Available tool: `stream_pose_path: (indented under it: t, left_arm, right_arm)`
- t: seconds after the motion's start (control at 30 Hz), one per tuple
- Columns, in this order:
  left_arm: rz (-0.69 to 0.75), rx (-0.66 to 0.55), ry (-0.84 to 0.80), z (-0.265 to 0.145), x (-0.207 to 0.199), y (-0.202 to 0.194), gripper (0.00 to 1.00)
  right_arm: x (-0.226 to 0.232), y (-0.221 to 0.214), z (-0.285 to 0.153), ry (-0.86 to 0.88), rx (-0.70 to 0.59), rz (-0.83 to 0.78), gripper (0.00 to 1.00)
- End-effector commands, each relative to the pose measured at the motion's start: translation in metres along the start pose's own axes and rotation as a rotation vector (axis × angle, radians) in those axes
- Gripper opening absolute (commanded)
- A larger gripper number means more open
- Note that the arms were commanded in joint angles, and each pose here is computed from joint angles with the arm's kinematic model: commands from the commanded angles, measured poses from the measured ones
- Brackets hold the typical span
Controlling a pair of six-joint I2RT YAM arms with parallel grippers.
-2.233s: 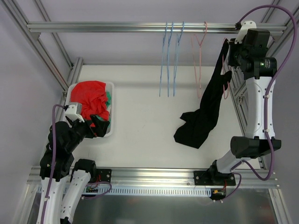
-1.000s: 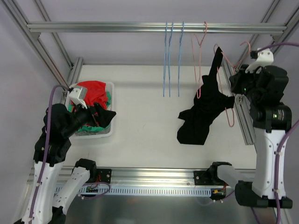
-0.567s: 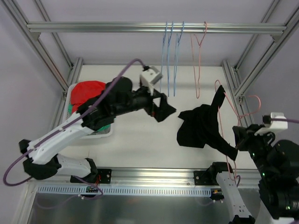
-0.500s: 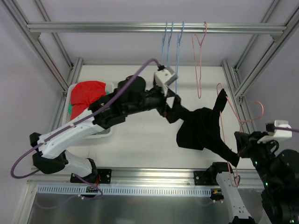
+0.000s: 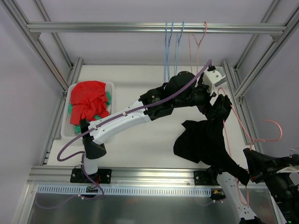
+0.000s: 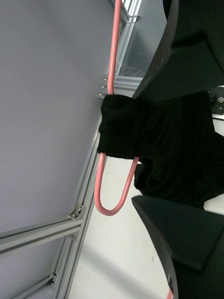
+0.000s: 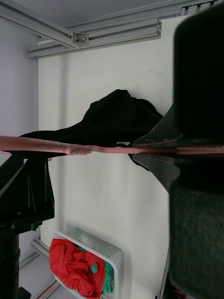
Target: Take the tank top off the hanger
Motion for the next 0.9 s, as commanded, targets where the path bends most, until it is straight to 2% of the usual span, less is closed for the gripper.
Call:
stream_pose_path:
  t: [0.0,0.03,0.07,0.13,0.27,0.33,0.4,0.47,0.5,0.57,0.6,0.7,0.77,0.8,0.87]
  left_arm:
    - [0.015,-0.090,-0.031,-0.007,-0.004,0.029,0.74]
    - [0.012,-0.083,-0.030,-0.004,-0.003,0.026,0.68]
    - [0.009,-0.083,-0.035,-0.004,-0.004,0.026,0.57]
    - [0.003,-0.078,-0.046,-0.003,-0.006,0.023,0.47]
    - [-0.001,-0.074,-0.016,-0.005,-0.002,0.023,0.02]
    - [-0.012,-0.070,0.024,-0.012,0.002,0.022,0.00]
    - [-0.033,-0.028,0.163,-0.019,0.018,0.008,0.00]
    - [-0.063,-0.042,0.293,-0.046,0.024,0.014,0.00]
    - [-0.070,-0.022,0.432,-0.067,0.037,0.003,0.00]
    - [-0.107,-0.026,0.547,-0.087,0.045,-0.005,0.00]
    - [-0.114,0.013,0.646,-0.098,0.054,-0.025,0.00]
    - [-0.185,-0.057,0.791,-0.155,0.064,-0.020,0.00]
    - [-0.188,-0.044,0.804,-0.172,0.064,-0.033,0.00]
    - [-0.207,-0.082,0.799,-0.191,0.062,-0.026,0.00]
    - [-0.203,-0.058,0.777,-0.200,0.058,-0.042,0.00]
  right_arm:
    - [-0.003,0.002,0.001,-0.011,0.029,0.010,0.00]
    - [-0.003,0.003,0.001,-0.007,0.032,0.008,0.00]
    - [-0.002,0.003,0.001,-0.005,0.031,0.009,0.00]
    - [-0.003,0.003,0.003,-0.007,0.035,0.008,0.00]
    - [-0.003,0.003,0.007,-0.009,0.050,0.007,0.00]
    - [-0.004,0.000,0.009,-0.011,0.063,0.002,0.00]
    - [-0.002,-0.003,0.011,0.020,0.088,-0.027,0.00]
    - [0.000,-0.011,0.014,0.091,0.142,-0.060,0.00]
    - [0.005,-0.016,0.012,0.164,0.169,-0.082,0.00]
    - [0.005,-0.027,0.012,0.258,0.243,-0.109,0.00]
    - [0.007,-0.032,0.010,0.329,0.275,-0.132,0.00]
    - [0.009,-0.040,0.001,0.478,0.321,-0.179,0.00]
    - [0.016,-0.040,-0.006,0.612,0.336,-0.207,0.00]
    - [0.023,-0.041,-0.014,0.709,0.348,-0.215,0.00]
    - [0.027,-0.033,-0.015,0.767,0.350,-0.227,0.00]
Point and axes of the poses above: each gripper's point midway between its finger pads, its own z axis out along the fingers, its own x axis along the line the jaws close on, y = z × x, the point moved 4 cm from there along -z, back along the fingers, and after that the axes turned 10 degrees about z, right-handed, at the moved point
